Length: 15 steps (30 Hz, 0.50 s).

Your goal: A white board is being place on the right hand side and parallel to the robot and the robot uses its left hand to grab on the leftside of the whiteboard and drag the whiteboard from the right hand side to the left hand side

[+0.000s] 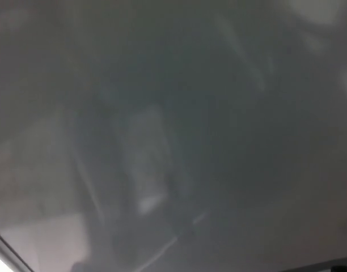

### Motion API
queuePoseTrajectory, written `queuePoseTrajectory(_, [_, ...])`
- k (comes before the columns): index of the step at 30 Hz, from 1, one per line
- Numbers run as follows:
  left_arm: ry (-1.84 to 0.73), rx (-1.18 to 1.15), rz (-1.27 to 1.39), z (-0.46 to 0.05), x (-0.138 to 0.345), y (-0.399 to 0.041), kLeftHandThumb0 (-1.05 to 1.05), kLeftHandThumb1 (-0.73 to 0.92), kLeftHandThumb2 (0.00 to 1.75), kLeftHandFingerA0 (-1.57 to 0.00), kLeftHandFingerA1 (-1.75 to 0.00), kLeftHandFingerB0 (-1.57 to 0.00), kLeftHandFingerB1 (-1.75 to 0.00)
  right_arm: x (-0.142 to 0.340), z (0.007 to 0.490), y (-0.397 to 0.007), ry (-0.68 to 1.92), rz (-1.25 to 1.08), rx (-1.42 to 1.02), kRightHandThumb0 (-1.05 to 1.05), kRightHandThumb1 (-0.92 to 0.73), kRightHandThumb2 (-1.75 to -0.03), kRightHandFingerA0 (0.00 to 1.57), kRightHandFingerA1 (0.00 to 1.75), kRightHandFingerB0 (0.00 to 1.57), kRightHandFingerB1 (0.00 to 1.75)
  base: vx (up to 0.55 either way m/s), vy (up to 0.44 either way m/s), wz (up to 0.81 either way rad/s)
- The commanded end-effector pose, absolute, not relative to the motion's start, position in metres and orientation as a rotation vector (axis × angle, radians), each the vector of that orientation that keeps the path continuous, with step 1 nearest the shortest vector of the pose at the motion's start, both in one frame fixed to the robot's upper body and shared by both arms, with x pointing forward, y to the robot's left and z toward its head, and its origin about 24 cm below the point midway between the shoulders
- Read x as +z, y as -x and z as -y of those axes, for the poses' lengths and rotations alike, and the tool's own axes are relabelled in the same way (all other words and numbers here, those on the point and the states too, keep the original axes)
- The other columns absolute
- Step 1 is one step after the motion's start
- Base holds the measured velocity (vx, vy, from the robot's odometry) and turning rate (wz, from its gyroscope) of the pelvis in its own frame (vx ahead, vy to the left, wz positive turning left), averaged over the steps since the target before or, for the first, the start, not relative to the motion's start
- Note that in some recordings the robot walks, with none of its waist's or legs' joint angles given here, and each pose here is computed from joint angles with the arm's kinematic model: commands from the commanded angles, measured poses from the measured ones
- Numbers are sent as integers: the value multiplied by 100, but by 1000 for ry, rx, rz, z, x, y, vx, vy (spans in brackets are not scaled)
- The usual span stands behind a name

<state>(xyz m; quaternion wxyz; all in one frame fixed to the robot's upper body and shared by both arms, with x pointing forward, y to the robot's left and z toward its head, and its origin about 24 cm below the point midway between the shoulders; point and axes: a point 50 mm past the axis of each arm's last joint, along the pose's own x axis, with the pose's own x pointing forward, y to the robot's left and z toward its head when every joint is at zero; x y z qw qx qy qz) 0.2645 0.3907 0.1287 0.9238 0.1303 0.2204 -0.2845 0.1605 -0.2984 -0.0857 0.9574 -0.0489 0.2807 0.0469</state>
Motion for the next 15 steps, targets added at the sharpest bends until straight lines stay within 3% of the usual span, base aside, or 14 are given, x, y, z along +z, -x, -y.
queuePoseTrajectory(1, [-239, -633, -557, -398, 118, -243, -1, 80, 60, -58, -134, -77, -72, -84, 303, -161, 88, -570, 83, -56, -69, -86, 72, 102, 32, 75, 0, 0, 0])
queuePoseTrajectory(3, [-226, -623, -576, -401, 118, -241, 0, 85, 54, -50, -145, -74, -70, -84, 302, -161, 103, -571, 87, -56, -69, -87, 72, 102, 30, 75, 0, 0, 0])
queuePoseTrajectory(4, [-208, -642, -569, -401, 120, -239, 0, 81, 62, -45, -155, -73, -71, -84, 302, -161, 124, -566, 90, -56, -70, -88, 74, 103, 29, 74, 0, 0, 0])
queuePoseTrajectory(6, [-206, -648, -572, -402, 121, -237, 4, 83, 63, -46, -148, -73, -72, -84, 302, -161, 123, -562, 94, -55, -70, -86, 72, 104, 29, 75, 0, 0, 0])
queuePoseTrajectory(7, [-239, -650, -589, -402, 126, -237, 3, 83, 63, -38, -167, -72, -71, -84, 302, -161, 122, -561, 95, -55, -59, -113, 75, 94, 35, 71, 0, 0, 0])
queuePoseTrajectory(8, [-236, -648, -593, -402, 127, -237, 4, 84, 63, -41, -164, -72, -73, -84, 302, -161, 127, -557, 95, -57, -69, -88, 72, 103, 30, 76, 0, 0, 0])
queuePoseTrajectory(9, [-234, -646, -595, -402, 127, -237, 4, 84, 63, -41, -164, -72, -73, -84, 302, -161, 129, -555, 94, -57, -69, -88, 72, 103, 30, 76, 0, 0, 0])
queuePoseTrajectory(10, [-246, -638, -607, -402, 128, -236, 5, 89, 55, -52, -146, -72, -72, -85, 301, -161, 130, -561, 100, -57, -71, -88, 72, 103, 29, 75, 0, 0, 0])
queuePoseTrajectory(12, [-207, -685, -614, -401, 128, -235, 7, 92, 55, -55, -145, -72, -73, -86, 300, -161, 114, -568, 93, -56, -70, -85, 73, 102, 33, 76, 0, 0, 0])
queuePoseTrajectory(13, [-206, -692, -618, -400, 128, -235, 5, 88, 61, -58, -137, -70, -71, -85, 300, -161, 136, -564, 98, -57, -71, -86, 73, 101, 31, 75, 0, 0, 0])
queuePoseTrajectory(14, [-229, -694, -621, -400, 129, -235, 6, 86, 66, -60, -112, -70, -71, -85, 301, -161, 141, -563, 100, -59, -71, -86, 75, 101, 31, 74, 0, 0, 0])
queuePoseTrajectory(15, [-238, -695, -622, -400, 129, -235, 6, 86, 66, -60, -112, -70, -71, -85, 301, -161, 142, -562, 100, -59, -71, -86, 75, 101, 31, 74, 0, 0, 0])
